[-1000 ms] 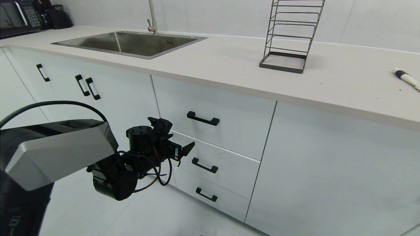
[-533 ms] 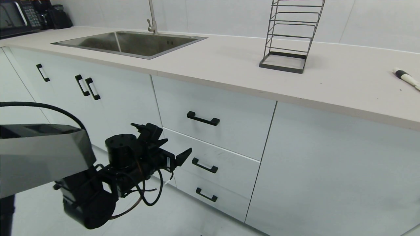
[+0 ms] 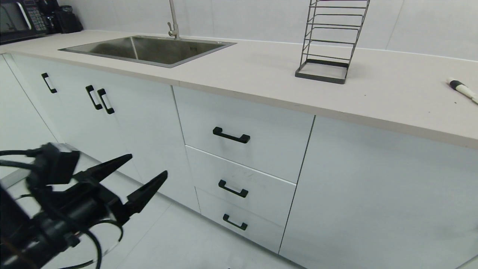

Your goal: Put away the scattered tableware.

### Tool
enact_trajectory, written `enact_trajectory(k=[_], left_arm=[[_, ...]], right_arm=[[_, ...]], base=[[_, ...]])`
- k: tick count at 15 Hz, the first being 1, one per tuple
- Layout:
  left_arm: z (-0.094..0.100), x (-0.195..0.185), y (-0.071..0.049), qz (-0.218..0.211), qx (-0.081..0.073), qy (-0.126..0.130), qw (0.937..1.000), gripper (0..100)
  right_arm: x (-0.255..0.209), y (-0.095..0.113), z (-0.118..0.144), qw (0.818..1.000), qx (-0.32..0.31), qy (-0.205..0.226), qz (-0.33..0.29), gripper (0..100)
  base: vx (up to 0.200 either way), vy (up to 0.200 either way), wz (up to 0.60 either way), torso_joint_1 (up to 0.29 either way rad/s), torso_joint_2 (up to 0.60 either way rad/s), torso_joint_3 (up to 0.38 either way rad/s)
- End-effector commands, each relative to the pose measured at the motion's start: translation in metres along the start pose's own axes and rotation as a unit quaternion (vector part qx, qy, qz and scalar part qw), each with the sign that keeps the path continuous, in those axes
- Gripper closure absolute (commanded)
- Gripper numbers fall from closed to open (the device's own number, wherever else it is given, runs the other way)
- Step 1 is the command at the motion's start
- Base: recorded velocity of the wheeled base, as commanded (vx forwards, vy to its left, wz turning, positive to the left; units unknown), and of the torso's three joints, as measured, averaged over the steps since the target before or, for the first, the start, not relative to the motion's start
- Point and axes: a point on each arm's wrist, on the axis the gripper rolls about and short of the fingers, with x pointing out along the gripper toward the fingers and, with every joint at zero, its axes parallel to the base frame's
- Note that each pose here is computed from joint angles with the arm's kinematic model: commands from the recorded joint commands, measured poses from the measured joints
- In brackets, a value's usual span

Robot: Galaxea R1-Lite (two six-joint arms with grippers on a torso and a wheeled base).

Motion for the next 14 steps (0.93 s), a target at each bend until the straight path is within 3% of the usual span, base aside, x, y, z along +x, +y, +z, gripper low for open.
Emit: enact_trajectory(k=[1,3,7,11,14], left_arm=[[0.022,-0.083,-0.002,0.073,0.023,-0.103,0.9917,0],[0.015,-0.122,-0.013,0.094,0.031,-0.112,0.9888,0],[-0.030,-0.172,-0.032,0.103,0.016,-0.046,0.9935,0],[-0.050,-0.178,-0.035,0.111,0.023,-0.027,0.9932,0],[-0.054,-0.179,-0.033,0.156,0.018,-0.007,0.9876,0]], right_arm=[[0.000,0.000,0.000,1.000,0.000,0.001,0.000,0],[0.000,0.000,0.000,1.000,0.000,0.001,0.000,0],[0.000,0.000,0.000,1.000,0.001,0.000,0.001,0],[0.000,0.000,0.000,1.000,0.001,0.001,0.002,0],[0.000,0.000,0.000,1.000,0.001,0.001,0.001,0]], base=[[0.000,0.000,0.00,0.000,0.00,0.000],[0.000,0.000,0.00,0.000,0.00,0.000],[0.000,0.000,0.00,0.000,0.00,0.000],[0.000,0.000,0.00,0.000,0.00,0.000],[0.000,0.000,0.00,0.000,0.00,0.000]])
